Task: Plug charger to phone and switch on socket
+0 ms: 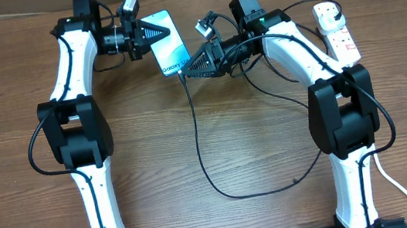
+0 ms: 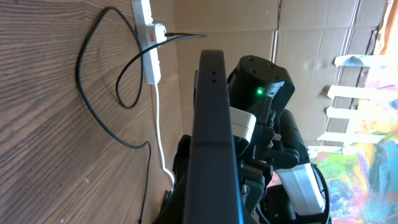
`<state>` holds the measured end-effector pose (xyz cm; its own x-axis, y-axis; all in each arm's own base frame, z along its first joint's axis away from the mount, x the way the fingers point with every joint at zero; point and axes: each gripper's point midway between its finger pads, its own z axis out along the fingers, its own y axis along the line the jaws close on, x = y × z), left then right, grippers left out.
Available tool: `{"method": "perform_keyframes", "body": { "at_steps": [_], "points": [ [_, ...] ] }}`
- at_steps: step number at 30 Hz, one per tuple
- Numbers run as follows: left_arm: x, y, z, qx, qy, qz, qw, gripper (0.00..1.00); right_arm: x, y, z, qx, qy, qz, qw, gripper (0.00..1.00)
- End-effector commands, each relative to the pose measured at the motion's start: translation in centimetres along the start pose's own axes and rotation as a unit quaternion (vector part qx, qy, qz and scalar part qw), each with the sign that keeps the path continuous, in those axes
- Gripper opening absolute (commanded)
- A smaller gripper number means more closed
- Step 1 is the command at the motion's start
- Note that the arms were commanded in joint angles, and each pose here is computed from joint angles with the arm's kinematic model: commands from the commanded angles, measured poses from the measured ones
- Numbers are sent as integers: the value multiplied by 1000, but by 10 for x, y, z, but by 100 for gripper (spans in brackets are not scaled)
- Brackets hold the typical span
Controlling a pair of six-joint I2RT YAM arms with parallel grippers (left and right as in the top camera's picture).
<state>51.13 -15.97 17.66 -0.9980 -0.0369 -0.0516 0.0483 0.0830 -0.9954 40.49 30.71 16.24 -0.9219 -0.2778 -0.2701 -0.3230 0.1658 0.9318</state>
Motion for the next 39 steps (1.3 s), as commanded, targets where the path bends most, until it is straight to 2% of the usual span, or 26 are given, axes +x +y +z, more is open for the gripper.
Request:
{"method": "perform_keyframes", "body": {
  "at_steps": [1, 16, 27, 29, 31, 39],
  "points": [
    [1, -16, 0, 16, 2, 26, 1000, 4, -3, 17, -1, 10, -3, -34, 999, 42],
    [-8, -14, -21, 14, -19, -13, 1000, 4, -7, 15, -12, 8, -13, -42, 999, 42],
    [-12, -15, -22, 15, -20, -15, 1000, 4, 3, 24, 12, 0, 12, -61, 998, 41],
    [-12, -15, -22, 15, -20, -15, 1000, 4, 5, 25, 16, -1, 17, -62, 998, 40],
    [-12, -15, -23, 16, -20, -17, 1000, 4, 6, 26, 18, -2, 18, -63, 998, 34],
    [-11, -20, -24, 28, -18, -16, 999, 4, 6, 24, 22, 6, 21, -66, 998, 30]
  ]
}}
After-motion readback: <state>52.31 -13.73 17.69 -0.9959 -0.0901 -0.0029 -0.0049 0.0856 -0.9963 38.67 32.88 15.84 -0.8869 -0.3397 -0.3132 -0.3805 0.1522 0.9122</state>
